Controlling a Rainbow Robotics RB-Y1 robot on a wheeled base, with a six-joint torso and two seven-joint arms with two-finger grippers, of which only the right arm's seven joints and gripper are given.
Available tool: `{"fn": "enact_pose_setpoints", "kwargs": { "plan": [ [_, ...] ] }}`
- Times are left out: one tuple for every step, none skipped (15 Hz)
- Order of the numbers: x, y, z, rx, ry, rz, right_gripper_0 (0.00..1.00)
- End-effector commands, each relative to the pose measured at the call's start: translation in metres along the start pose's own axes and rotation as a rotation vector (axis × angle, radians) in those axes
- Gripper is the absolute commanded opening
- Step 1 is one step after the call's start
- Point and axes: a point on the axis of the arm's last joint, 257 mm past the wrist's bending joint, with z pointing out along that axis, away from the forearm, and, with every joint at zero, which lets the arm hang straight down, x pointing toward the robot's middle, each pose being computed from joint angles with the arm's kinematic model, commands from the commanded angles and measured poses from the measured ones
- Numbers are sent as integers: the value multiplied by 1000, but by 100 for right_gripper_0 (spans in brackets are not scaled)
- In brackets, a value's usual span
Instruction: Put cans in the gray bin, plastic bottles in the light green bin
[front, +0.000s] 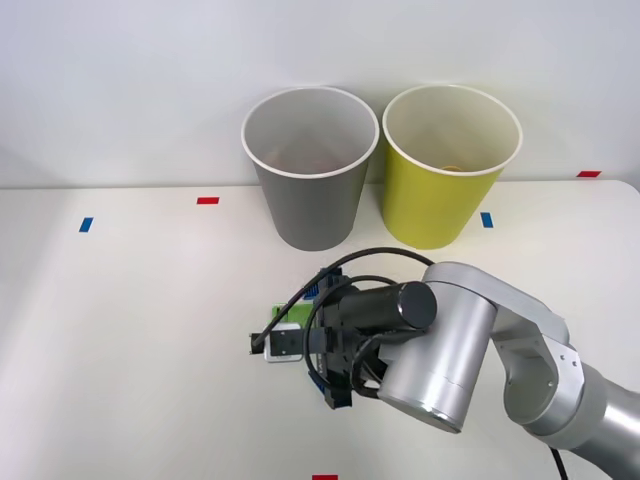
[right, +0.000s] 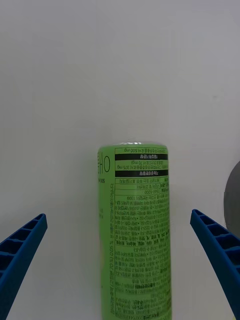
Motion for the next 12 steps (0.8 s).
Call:
{"fn": "enact_pose_setpoints", "kwargs": {
  "plan": [
    [-4,-4,10,-7,6,7,100],
    [-3,-4,16,-14,15,12,100],
    [-4,-5,20,-17,19,14,100],
    [-4,-8,24,-13,22,11,100],
    [-4,-9,27,-13,24,11,100],
    [-3,-11,34,-14,23,11,100],
    [-3,-12,39,-17,25,11,100],
    [-2,-14,45,-16,29,13,100],
    [-2,-15,49,-14,31,13,100],
    [-3,-17,51,-9,36,6,100],
    [-3,-17,54,-11,41,2,100],
    [-1,-18,57,-11,52,-2,100]
  ]
}}
